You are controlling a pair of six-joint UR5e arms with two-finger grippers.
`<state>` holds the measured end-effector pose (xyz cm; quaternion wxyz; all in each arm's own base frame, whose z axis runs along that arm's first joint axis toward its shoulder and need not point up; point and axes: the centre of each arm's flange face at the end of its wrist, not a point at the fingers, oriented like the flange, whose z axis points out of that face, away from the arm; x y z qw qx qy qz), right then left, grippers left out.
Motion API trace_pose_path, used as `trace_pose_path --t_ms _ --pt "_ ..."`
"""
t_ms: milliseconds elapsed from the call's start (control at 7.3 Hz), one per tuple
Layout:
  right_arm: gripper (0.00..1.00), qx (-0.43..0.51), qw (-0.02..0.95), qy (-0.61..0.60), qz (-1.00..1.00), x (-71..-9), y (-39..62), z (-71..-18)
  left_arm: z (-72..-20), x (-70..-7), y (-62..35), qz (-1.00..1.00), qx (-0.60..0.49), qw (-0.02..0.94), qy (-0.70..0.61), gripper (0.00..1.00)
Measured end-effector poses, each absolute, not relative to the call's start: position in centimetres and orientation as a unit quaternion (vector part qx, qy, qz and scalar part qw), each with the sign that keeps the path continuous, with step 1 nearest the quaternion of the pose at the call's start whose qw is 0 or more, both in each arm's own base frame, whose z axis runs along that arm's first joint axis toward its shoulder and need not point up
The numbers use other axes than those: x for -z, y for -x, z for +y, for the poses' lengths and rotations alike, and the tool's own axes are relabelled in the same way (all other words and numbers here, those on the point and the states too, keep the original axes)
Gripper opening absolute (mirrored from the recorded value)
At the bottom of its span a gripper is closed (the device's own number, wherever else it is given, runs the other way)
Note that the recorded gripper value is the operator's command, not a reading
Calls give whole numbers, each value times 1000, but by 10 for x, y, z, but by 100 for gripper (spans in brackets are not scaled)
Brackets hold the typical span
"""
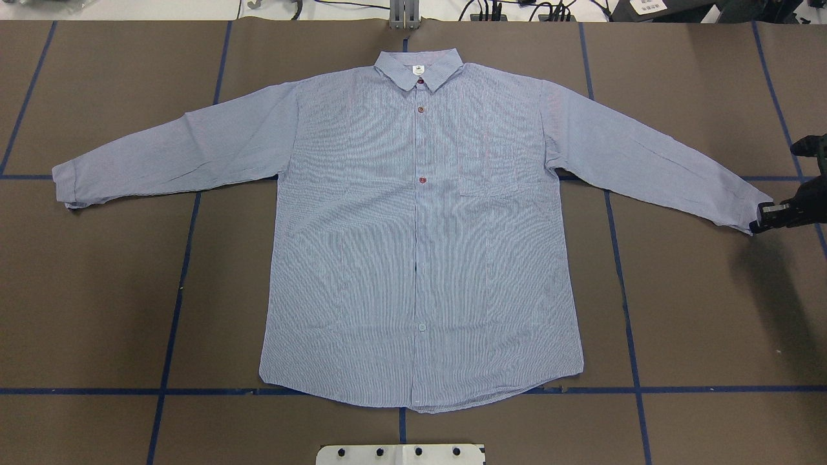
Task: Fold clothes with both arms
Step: 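Lower the right gripper onto the sleeve cuff nearest it and grasp, then lift the cuff and carry it across the shirt toward the collar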
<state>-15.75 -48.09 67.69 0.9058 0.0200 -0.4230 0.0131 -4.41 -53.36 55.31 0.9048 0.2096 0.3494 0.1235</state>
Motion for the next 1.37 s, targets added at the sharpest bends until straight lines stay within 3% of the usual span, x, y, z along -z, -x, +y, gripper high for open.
trace_pose_path --t_ms 411,959,1370 --pt "0 -3 893 -39 -448 -648 148 -482 -535 -552 44 349 -124 905 -211 100" --pt "0 4 844 -70 -531 -562 99 -497 -536 -552 44 348 -124 905 -211 100" --pt "0 43 822 -93 -560 -445 134 -558 -536 -552 44 346 -125 905 -215 99"
